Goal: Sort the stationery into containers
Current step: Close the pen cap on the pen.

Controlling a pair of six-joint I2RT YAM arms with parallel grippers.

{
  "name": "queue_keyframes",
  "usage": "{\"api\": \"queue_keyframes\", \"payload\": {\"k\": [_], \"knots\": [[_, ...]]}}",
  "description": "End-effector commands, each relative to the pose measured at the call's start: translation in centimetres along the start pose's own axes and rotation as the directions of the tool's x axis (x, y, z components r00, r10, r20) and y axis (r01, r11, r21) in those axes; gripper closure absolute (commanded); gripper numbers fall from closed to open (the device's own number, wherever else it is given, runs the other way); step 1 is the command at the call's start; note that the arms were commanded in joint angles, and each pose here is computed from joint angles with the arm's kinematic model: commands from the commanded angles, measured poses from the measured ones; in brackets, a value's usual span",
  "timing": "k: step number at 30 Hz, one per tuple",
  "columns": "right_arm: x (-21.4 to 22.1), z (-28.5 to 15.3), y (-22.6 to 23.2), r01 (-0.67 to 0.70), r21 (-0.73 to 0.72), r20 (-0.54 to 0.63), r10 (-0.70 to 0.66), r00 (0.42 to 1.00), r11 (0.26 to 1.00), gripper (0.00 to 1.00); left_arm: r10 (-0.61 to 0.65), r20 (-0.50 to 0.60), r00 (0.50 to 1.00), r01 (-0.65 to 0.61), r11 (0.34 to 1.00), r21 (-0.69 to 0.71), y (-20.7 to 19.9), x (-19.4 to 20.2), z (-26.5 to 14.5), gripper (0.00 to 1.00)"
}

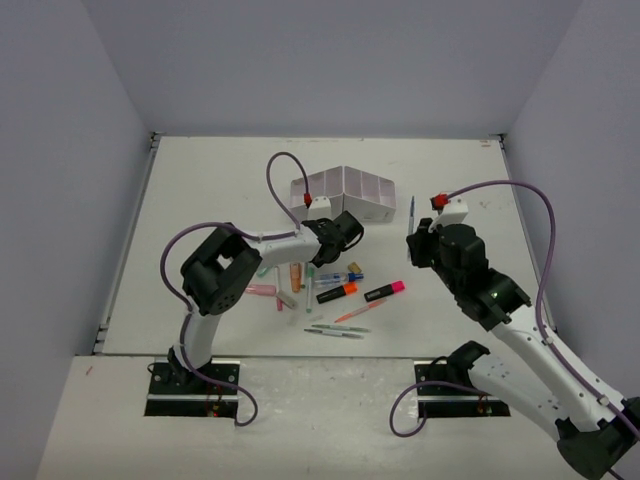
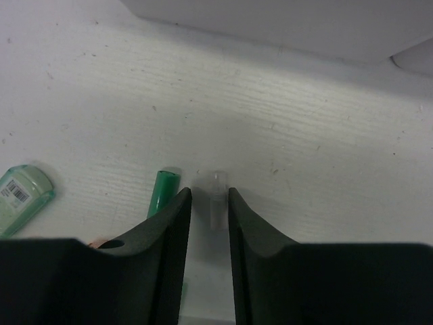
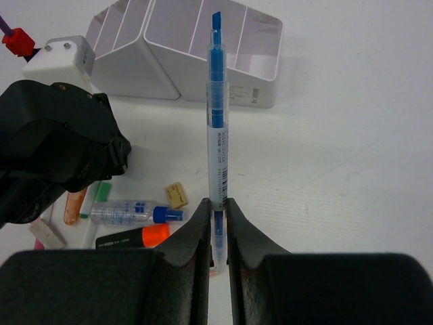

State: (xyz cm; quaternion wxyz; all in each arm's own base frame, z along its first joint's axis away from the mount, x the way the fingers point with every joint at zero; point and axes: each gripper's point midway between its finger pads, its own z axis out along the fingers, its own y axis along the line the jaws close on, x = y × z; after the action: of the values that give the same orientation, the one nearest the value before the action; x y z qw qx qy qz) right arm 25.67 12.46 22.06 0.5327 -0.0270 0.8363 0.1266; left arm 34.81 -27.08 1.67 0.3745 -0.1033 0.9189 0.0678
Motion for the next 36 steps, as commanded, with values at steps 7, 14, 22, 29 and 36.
{"api": "queue_keyframes", "payload": {"k": [7,14,22,29,36], "knots": [[-0.8,0.2,0.9,0.008,-0.048,0.032,-0.007,0.999,0.999,1.00,-0.060,-0.017,0.998,0.061,0.997,0.039,-0.7,1.4,1.0,0.88],[-0.9,-0.6,3.5,0.019,-0.205,0.047,-0.009,0.999,0.979,1.00,-0.080,-0.044,0.996,0.085,0.987,0.139,-1.9,0.5,-1.0,1.00],[1.8,-3.7,10.8,-0.088,-0.646,0.001,0.116,0.993,0.758,1.00,-0.279,0.136,0.951,0.144,0.785,0.603,-2.5,-11.9,-16.7,1.00],[3.4,-8.5,16.8,-0.237,-0.924,-0.169,0.234,0.957,0.299,1.00,-0.489,0.315,0.814,-0.217,0.246,0.945,0.6,-17.2,-33.6,1.00],[1.6,-9.7,19.2,-0.193,-0.951,-0.133,0.243,0.961,0.243,1.00,-0.575,0.283,0.768,-0.325,0.030,0.945,4.3,-14.6,-37.8,1.00]]}}
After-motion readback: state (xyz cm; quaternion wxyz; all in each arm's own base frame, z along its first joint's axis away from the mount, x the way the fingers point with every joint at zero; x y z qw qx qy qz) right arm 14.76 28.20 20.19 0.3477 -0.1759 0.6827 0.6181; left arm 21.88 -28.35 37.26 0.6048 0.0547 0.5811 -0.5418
